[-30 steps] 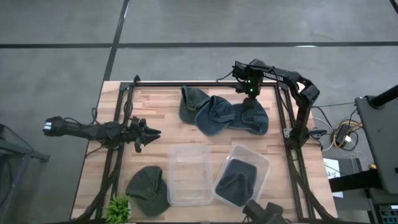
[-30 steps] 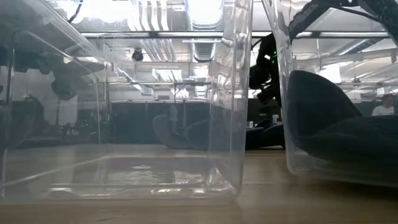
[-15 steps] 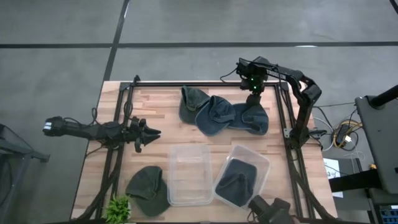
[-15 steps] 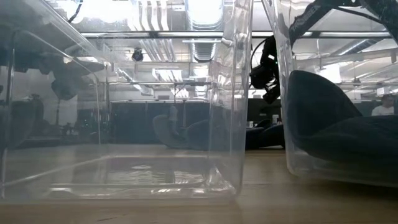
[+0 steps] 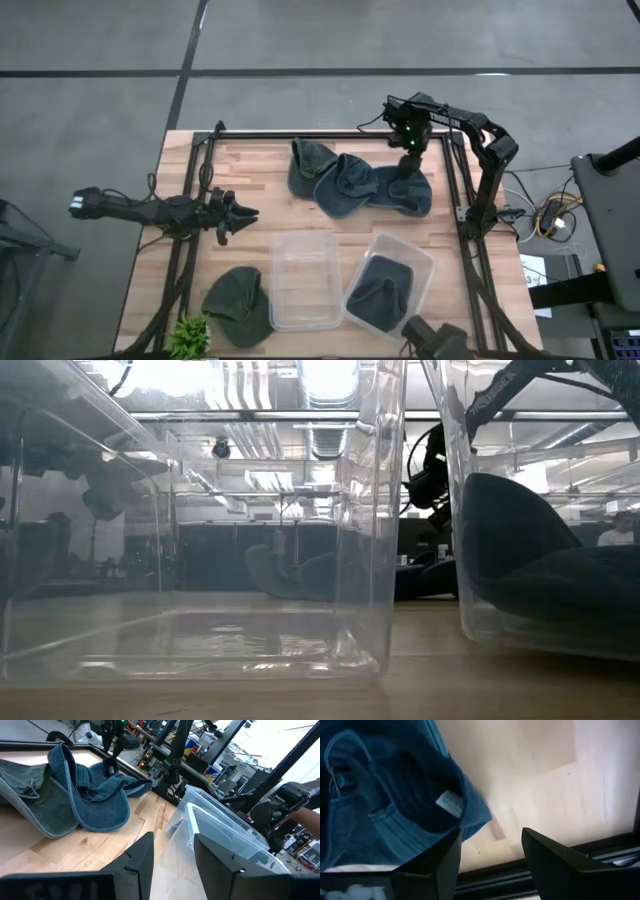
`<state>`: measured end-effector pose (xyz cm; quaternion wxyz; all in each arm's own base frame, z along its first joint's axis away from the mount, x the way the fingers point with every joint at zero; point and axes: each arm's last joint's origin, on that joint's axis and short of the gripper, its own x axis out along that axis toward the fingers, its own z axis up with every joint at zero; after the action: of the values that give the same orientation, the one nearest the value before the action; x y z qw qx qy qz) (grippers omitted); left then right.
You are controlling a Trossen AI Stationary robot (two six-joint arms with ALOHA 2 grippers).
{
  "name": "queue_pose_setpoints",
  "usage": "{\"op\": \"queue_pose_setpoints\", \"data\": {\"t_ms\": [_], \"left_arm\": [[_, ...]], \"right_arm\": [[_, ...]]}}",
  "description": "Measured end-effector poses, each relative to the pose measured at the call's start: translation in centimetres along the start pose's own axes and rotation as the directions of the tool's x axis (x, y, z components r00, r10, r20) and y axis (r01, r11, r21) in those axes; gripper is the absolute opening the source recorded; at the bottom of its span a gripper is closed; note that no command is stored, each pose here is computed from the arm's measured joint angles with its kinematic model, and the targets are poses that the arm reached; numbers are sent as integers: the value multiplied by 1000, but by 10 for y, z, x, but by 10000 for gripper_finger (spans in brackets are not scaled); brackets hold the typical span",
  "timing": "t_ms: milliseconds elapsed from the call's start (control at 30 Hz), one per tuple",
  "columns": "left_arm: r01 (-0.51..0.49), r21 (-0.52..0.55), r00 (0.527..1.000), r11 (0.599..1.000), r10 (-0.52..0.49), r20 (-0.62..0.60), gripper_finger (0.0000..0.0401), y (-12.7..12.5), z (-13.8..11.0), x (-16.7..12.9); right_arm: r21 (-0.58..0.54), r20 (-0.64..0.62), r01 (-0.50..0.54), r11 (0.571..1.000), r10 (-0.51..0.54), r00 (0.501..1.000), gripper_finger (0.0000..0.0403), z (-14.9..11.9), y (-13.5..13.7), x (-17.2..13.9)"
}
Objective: Pick & Place hat
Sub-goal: Put the right blue cap into the right transparent container
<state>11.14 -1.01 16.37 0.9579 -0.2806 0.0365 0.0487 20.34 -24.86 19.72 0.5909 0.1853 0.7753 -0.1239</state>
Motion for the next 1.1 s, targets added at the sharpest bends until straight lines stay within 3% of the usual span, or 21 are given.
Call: {"op": "queue_pose_setpoints", "data": {"t_ms": [200,367,533,667,900,1100], "left_arm": [[0,0,1000,1000,0,0,133,0,0,0],[0,8,1000,1000,0,0,133,0,0,0],[0,9,1000,1000,0,0,133,0,0,0],[0,9,1000,1000,0,0,133,0,0,0],[0,20,1000,1000,0,0,133,0,0,0],[-4,30,1000,1000,4,3,133,0,0,0]], "right_arm": [[-29,-12,0,1000,0,1000,203,-3,9,-7],[-151,32,50,987,-46,998,203,3,17,-8],[-289,46,141,947,-133,990,203,10,21,-1],[-299,35,172,939,-169,985,203,10,20,1],[-331,15,129,935,-132,991,203,8,24,12],[-352,52,154,923,-145,988,203,11,23,15]]}}
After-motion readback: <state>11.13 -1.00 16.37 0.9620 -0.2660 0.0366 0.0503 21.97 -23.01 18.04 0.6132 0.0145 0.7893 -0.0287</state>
